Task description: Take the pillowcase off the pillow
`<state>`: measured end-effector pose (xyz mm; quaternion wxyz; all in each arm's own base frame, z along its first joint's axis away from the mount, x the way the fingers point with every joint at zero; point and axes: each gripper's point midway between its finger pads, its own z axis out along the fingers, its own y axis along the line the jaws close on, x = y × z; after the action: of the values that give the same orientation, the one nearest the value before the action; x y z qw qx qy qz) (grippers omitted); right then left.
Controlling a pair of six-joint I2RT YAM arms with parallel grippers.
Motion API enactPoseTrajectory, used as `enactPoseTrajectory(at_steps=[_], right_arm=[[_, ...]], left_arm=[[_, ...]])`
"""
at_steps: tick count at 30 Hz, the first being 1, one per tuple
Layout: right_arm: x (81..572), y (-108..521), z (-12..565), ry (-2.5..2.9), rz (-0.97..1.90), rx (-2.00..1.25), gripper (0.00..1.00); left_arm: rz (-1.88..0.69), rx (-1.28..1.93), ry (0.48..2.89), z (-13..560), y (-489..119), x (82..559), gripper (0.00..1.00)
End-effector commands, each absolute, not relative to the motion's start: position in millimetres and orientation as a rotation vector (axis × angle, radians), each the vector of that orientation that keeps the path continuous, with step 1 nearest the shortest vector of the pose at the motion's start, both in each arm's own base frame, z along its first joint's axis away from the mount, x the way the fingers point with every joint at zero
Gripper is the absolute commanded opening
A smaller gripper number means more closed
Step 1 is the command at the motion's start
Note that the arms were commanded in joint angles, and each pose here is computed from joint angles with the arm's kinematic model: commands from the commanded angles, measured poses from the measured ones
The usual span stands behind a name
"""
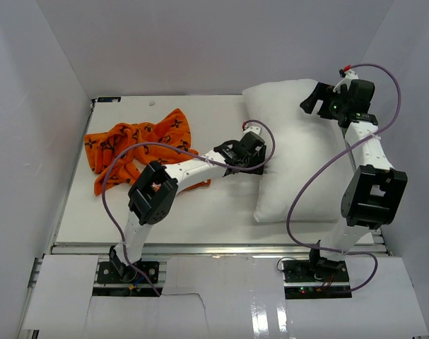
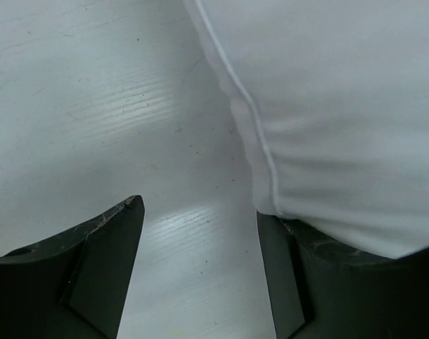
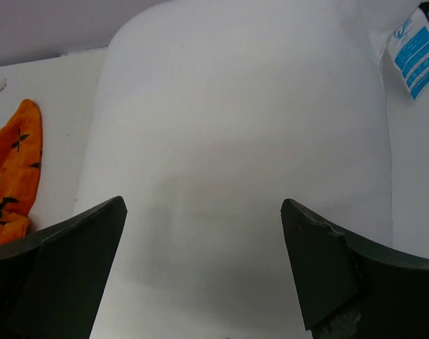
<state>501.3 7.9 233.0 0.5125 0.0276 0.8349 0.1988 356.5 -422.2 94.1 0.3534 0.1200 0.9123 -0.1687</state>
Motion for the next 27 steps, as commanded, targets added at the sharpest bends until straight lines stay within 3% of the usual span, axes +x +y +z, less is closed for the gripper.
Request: enactPoseTrajectory(at_steps=[1, 5, 7, 9, 18, 27], right_arm=[[511, 11, 264, 1.968, 0.468, -0.024, 0.96], [492, 7, 283, 1.936, 0.416, -0.012, 0.98], [476, 11, 305, 1.895, 0.403, -0.02, 0.91], [455, 11, 321, 1.883, 0.368, -0.004, 0.9], [349, 59, 371, 1.756, 0.512, -0.098, 0.9], [272, 85, 375, 1.653, 0.619, -0.196, 0.9]], left_arm=[[-0.464, 0.27, 2.29, 130, -425, 365, 0.76], [-0.379, 0.245, 2.224, 167, -396, 367, 0.77], [-0.349, 0.235, 2.18, 192, -381, 365, 0.8], [-0.32, 0.215, 2.092, 237, -356, 361, 0.98], [-0.434, 0.155, 1.758, 386, -255, 297, 0.98], [-0.685, 0.199, 1.532, 415, -211, 228, 0.98]])
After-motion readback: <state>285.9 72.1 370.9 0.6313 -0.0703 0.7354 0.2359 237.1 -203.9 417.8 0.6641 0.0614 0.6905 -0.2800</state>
